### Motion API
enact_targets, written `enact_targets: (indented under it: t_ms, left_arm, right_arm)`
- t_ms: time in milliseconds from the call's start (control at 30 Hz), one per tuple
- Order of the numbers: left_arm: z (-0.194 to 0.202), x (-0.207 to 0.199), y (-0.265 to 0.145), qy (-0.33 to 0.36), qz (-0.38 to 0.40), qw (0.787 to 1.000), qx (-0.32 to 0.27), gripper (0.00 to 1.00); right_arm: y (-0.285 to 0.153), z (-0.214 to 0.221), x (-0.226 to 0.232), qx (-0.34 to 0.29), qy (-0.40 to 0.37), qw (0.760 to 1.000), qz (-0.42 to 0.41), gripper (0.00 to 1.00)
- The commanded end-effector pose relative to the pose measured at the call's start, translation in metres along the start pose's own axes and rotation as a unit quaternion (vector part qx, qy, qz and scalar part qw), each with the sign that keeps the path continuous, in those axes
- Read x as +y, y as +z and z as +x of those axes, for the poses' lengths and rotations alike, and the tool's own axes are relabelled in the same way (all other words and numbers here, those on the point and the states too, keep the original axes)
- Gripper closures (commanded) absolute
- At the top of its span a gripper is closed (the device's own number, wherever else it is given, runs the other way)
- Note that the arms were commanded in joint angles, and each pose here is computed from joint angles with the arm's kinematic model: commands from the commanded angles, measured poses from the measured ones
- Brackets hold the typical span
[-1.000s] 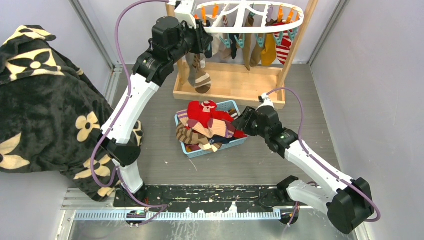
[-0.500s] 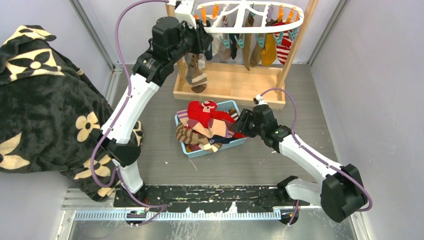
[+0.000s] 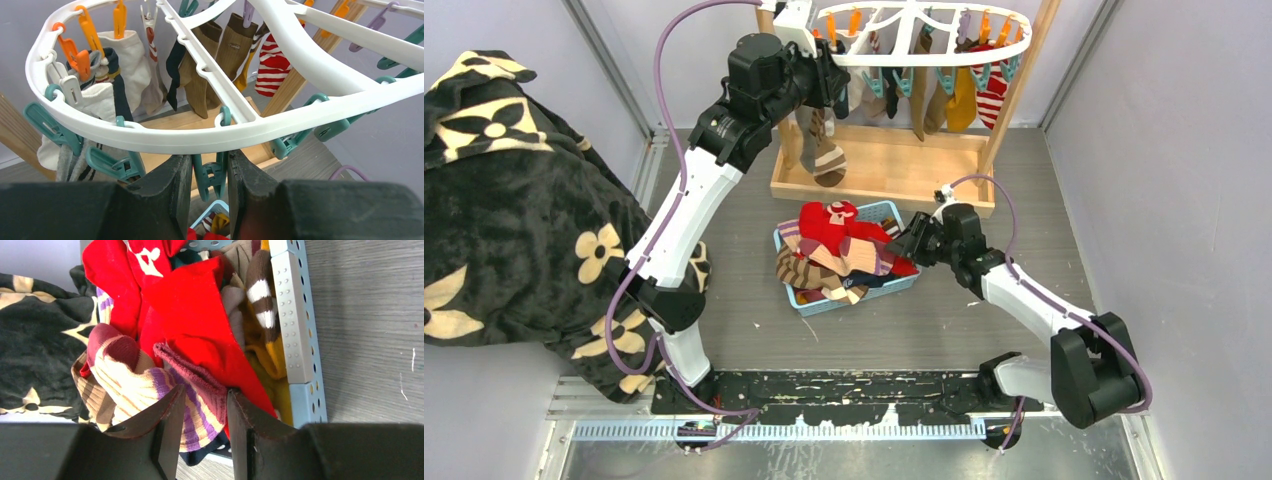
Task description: Clip the socks to the hanger
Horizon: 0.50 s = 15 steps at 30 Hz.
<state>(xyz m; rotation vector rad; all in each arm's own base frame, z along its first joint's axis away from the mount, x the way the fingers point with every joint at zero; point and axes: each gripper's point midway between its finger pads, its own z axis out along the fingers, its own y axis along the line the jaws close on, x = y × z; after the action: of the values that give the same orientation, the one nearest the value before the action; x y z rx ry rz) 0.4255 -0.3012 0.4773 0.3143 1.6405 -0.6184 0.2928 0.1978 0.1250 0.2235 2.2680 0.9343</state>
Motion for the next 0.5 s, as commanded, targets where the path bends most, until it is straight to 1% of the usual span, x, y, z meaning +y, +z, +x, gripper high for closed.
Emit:
enact_targets:
  t_ms: [0, 167, 300, 467]
  left_arm:
    - [-0.042, -0.018, -0.025, 0.002, 0.029, 0.998, -0.051, 1.00]
    - [-0.042, -0.017, -0.025, 0.004, 0.028, 0.998, -0.051, 1.00]
    - [-0.043, -0.019, -0.026, 0.002, 0.030, 0.998, -0.052, 1.00]
    - [-0.041, -0.018, -0.025, 0.003, 0.028, 0.998, -0.050, 1.00]
  right_arm:
    - [0.005, -0.009, 0.018, -0.006, 0.003, 0.998, -0.063, 0.59]
    - [0.009, -0.005, 0.016, 0.001, 0.013, 0.998, -0.067, 0.65]
    - [0.004, -0.003, 0.022, -0.001, 0.018, 0.996, -0.087, 0.70]
    - [-0.014, -0.008, 0.032, -0.032, 0.007, 0.994, -0.108, 0.85]
